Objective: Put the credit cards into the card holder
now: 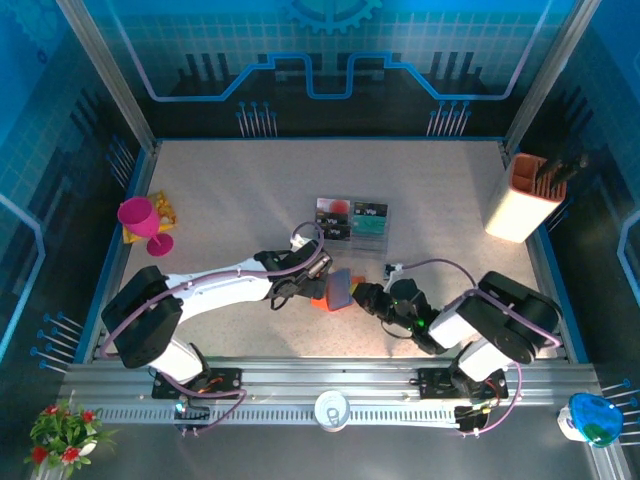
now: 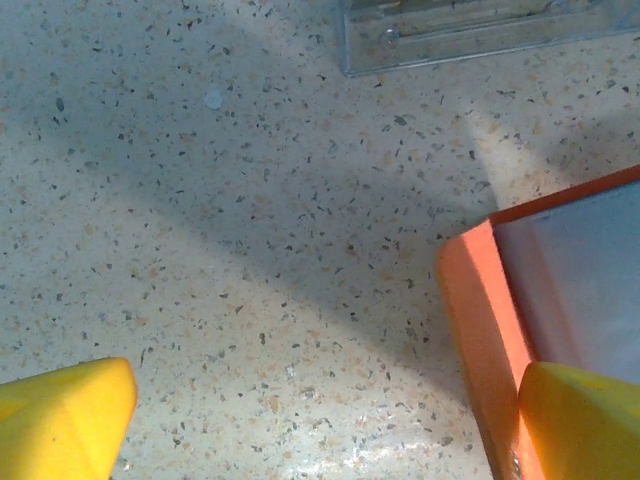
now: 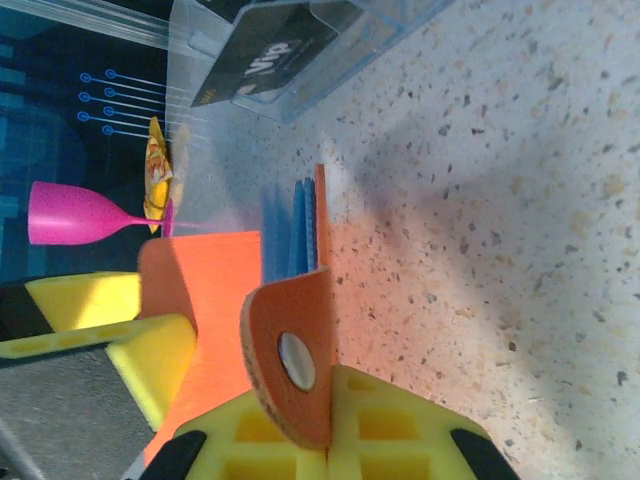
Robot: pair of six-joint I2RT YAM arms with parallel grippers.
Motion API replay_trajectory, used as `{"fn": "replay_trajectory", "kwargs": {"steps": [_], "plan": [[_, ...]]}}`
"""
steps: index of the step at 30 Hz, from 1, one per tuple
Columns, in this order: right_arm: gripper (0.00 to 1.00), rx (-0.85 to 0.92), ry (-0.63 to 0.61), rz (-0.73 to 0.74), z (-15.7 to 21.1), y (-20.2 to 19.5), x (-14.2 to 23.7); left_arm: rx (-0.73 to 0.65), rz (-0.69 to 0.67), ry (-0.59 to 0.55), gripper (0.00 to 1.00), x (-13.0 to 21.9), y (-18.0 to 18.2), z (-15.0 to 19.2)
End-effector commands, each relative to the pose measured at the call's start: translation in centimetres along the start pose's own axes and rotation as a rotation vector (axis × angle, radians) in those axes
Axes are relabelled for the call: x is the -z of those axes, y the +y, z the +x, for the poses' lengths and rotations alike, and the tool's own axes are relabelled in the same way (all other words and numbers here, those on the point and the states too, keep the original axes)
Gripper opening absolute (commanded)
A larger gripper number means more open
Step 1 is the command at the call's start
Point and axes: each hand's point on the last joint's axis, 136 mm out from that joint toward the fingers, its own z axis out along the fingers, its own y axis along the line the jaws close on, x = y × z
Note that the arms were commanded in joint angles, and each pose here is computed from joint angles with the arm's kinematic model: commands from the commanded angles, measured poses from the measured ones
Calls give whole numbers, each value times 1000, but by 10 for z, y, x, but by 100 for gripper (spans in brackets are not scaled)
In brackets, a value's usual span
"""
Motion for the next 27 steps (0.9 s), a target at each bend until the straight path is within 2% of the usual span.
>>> {"fn": "replay_trajectory", "kwargs": {"steps": [1, 8, 14, 18, 23, 27], "plan": [[0, -23, -92, -98, -11, 19, 0, -33, -48, 13, 99, -8, 7, 7], [2, -41, -103, -84, -6, 9, 0, -57, -85, 36, 99, -16, 11, 14], [40, -19, -110, -63, -9, 11, 6, -79, -126, 39, 99, -21, 18, 15], [52, 17, -119, -16, -14, 15, 14, -93, -132, 40, 99, -22, 18, 14], [58, 151, -133, 126, -29, 34, 39, -103, -130, 34, 99, -20, 17, 12], [56, 242, -139, 215, -44, 38, 64, -109, -125, 24, 99, -18, 18, 11]]}}
